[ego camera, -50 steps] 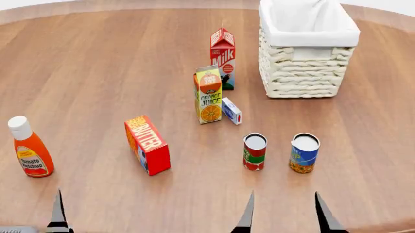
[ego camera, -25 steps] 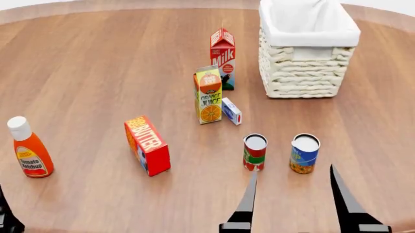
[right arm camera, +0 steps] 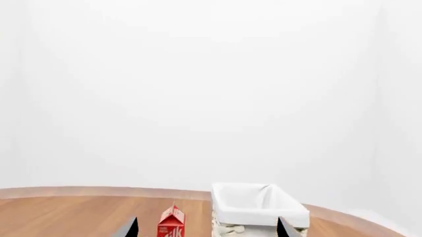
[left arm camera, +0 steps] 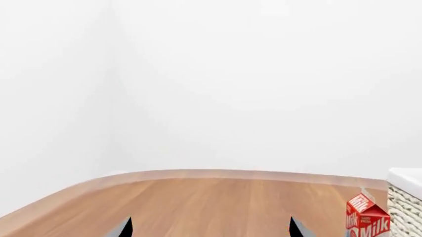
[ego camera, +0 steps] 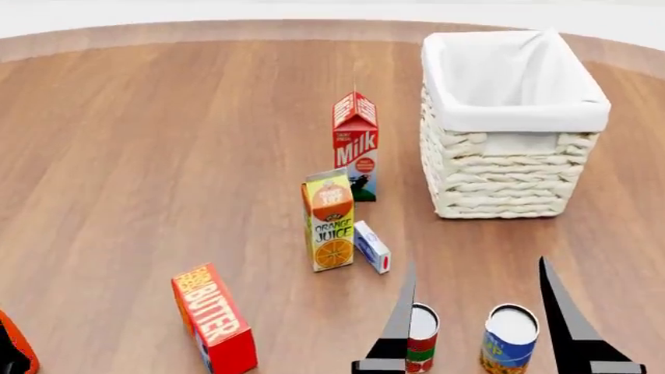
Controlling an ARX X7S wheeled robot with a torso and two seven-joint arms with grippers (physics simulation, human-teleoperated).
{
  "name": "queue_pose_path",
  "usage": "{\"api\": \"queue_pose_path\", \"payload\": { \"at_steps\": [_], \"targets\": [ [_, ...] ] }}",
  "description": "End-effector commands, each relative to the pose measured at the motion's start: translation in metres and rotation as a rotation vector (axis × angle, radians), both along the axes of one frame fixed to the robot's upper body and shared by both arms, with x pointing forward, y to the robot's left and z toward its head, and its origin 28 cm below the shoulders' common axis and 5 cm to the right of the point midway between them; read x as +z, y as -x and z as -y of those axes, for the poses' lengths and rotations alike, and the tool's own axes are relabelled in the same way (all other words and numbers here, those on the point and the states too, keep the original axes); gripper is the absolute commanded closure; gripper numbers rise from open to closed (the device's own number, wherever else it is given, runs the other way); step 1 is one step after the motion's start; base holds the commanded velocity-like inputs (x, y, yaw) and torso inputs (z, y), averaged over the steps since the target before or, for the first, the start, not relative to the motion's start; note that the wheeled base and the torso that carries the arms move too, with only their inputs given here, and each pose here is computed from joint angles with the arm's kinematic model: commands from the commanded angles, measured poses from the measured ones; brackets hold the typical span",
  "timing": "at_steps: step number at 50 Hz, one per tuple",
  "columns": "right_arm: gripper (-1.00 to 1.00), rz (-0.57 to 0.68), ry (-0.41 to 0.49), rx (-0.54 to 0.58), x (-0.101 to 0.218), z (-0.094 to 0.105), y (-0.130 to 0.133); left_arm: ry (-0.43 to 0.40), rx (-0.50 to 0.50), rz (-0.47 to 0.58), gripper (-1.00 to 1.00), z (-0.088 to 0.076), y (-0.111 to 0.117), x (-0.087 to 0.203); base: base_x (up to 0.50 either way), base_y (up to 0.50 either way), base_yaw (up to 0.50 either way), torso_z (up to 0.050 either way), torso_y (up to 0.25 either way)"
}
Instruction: Pick up the orange juice, and put it in the basket.
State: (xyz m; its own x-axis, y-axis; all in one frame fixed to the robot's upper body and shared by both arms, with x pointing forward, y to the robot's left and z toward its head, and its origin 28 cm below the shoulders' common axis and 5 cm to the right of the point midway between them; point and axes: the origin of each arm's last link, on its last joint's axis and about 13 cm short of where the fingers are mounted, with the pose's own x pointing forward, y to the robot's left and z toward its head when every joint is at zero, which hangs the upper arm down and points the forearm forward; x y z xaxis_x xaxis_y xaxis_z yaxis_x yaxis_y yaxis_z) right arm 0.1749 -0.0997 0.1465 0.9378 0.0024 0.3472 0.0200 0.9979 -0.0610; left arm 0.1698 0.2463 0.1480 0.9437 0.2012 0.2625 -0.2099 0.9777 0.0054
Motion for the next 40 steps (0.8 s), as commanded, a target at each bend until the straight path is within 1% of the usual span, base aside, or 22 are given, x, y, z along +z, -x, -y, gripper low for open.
{"api": "queue_pose_path", "payload": {
  "at_steps": [1, 21, 28, 40],
  "targets": [
    [-1.00, 0.007, 0.002, -0.008, 0.0016, 0.0018, 0.0003, 0.027, -0.008, 0.025, -1.00, -0.0007, 0.0025, 0.0026, 0.50, 0.00, 0.00, 0.000, 0.000],
    [-1.00, -0.008, -0.001, -0.003, 0.0012, 0.0020, 0.0005, 0.026, -0.016, 0.029, -1.00, 0.0012, 0.0035, 0.0045, 0.50, 0.00, 0.00, 0.000, 0.001],
    [-1.00, -0.012, -0.024, 0.001, 0.0008, 0.0025, 0.0009, 0.027, -0.017, 0.032, -1.00, 0.0011, 0.0045, 0.0053, 0.50, 0.00, 0.00, 0.000, 0.000],
    [-1.00, -0.022, -0.025, 0.002, -0.0009, 0.0030, 0.0002, 0.029, -0.019, 0.031, -1.00, 0.0011, 0.0042, 0.0054, 0.50, 0.00, 0.00, 0.000, 0.001]
  ]
}}
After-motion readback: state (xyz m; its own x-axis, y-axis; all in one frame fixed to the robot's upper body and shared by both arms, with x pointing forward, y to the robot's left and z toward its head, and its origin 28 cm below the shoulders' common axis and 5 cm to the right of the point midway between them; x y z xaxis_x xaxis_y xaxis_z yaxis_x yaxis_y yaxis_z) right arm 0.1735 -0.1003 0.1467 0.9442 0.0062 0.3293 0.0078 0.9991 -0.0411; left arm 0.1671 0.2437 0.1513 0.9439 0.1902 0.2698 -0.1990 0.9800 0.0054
